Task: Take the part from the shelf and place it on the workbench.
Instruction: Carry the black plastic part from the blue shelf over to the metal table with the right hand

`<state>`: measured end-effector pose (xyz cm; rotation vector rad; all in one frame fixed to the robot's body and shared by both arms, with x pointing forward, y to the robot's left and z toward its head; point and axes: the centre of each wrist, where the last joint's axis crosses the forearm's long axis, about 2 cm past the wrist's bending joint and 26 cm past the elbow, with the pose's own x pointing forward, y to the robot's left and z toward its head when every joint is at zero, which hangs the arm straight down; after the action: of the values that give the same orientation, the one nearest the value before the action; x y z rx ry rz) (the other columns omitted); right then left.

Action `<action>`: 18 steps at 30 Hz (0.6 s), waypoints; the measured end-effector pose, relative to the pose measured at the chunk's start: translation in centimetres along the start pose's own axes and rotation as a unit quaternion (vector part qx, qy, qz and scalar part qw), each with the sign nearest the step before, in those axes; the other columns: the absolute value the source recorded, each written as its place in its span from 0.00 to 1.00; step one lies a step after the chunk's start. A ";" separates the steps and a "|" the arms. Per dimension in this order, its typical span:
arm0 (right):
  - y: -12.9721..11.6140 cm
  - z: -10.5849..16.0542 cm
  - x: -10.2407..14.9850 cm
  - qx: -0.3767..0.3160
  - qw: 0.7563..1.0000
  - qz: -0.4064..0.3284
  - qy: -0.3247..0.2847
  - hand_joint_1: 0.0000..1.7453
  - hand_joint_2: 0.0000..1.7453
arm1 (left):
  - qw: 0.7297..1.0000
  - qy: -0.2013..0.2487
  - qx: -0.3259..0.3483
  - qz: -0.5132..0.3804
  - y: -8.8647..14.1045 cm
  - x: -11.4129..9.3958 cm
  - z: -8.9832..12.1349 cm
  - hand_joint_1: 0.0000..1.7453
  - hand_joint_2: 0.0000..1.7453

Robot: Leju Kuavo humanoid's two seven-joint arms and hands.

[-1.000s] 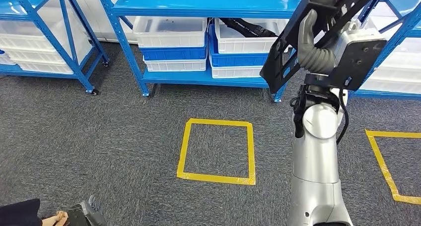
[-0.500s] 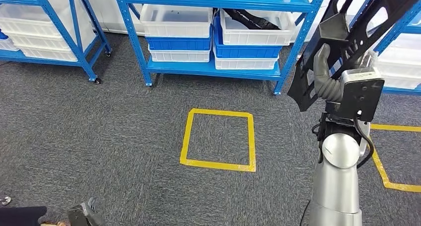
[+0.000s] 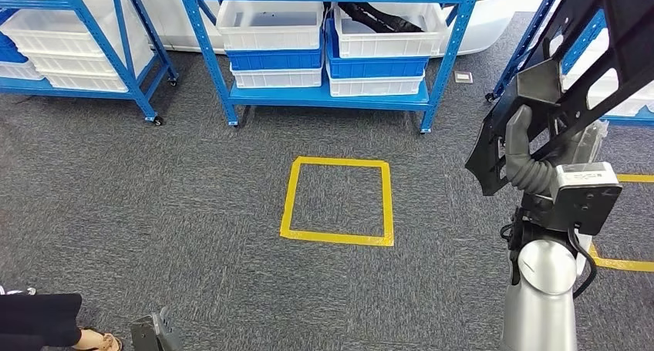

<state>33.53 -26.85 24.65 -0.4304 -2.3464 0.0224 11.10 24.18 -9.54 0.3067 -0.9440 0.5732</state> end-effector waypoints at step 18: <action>1.7 -1.1 0.5 0.006 0.999 -0.033 -0.019 1.00 1.00 | 0.999 0.009 0.045 0.029 0.6 -0.5 0.5 0.00 0.00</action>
<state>34.51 -25.18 25.54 -0.3501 -2.3961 0.0137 10.19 24.29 -9.70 0.3544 -0.9127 0.6707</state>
